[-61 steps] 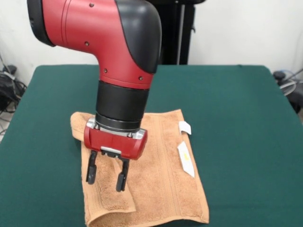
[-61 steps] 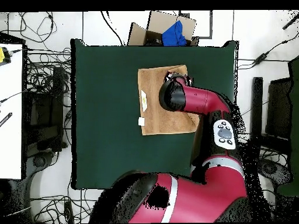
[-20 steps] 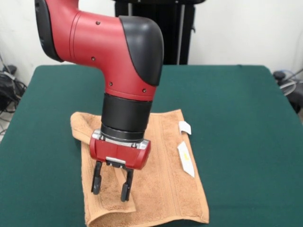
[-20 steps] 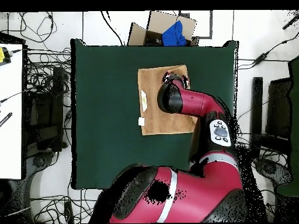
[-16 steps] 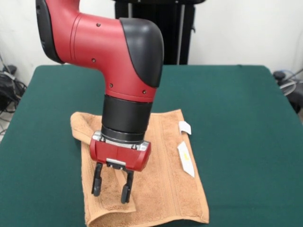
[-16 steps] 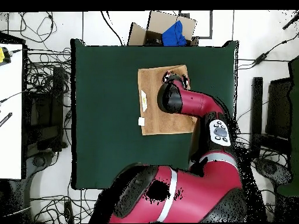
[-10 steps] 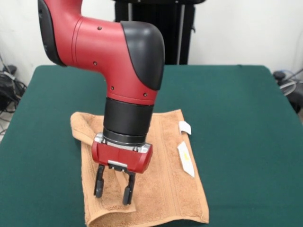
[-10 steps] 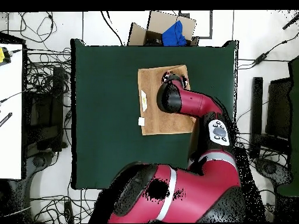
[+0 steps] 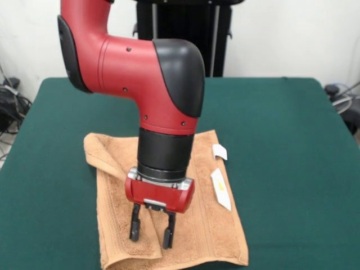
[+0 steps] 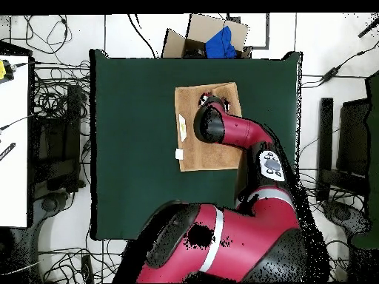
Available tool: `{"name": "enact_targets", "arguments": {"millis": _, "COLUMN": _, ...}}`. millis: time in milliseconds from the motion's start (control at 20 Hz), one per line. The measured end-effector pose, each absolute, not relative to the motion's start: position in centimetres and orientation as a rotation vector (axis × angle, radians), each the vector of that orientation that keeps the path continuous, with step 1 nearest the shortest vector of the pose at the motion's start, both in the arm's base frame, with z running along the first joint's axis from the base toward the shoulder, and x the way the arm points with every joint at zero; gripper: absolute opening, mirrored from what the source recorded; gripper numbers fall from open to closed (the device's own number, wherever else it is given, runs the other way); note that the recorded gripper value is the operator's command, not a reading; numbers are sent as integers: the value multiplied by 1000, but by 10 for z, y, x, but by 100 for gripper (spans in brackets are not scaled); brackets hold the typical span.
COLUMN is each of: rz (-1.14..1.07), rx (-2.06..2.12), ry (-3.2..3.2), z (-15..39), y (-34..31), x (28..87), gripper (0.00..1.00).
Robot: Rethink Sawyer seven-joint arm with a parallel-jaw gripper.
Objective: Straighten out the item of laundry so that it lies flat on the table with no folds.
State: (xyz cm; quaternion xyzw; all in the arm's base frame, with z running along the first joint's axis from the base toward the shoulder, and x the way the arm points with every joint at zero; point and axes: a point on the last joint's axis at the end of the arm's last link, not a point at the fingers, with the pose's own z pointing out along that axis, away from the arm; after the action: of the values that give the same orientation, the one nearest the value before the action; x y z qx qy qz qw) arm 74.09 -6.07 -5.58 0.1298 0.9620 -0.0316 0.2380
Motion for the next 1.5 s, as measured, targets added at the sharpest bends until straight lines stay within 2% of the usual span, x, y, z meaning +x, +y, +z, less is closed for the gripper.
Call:
{"name": "enact_targets", "arguments": {"millis": 1350, "rz": -52, "rx": 366, "ry": 2618, "z": -59, "y": -54, "x": 745, "gripper": 100}}
{"name": "enact_targets", "arguments": {"millis": 1400, "rz": -52, "rx": 367, "ry": 2619, "z": -59, "y": -54, "x": 745, "gripper": 0}}
{"name": "enact_targets", "arguments": {"millis": 1500, "rz": -52, "rx": 367, "ry": 2619, "z": -59, "y": -54, "x": 745, "gripper": 0}}
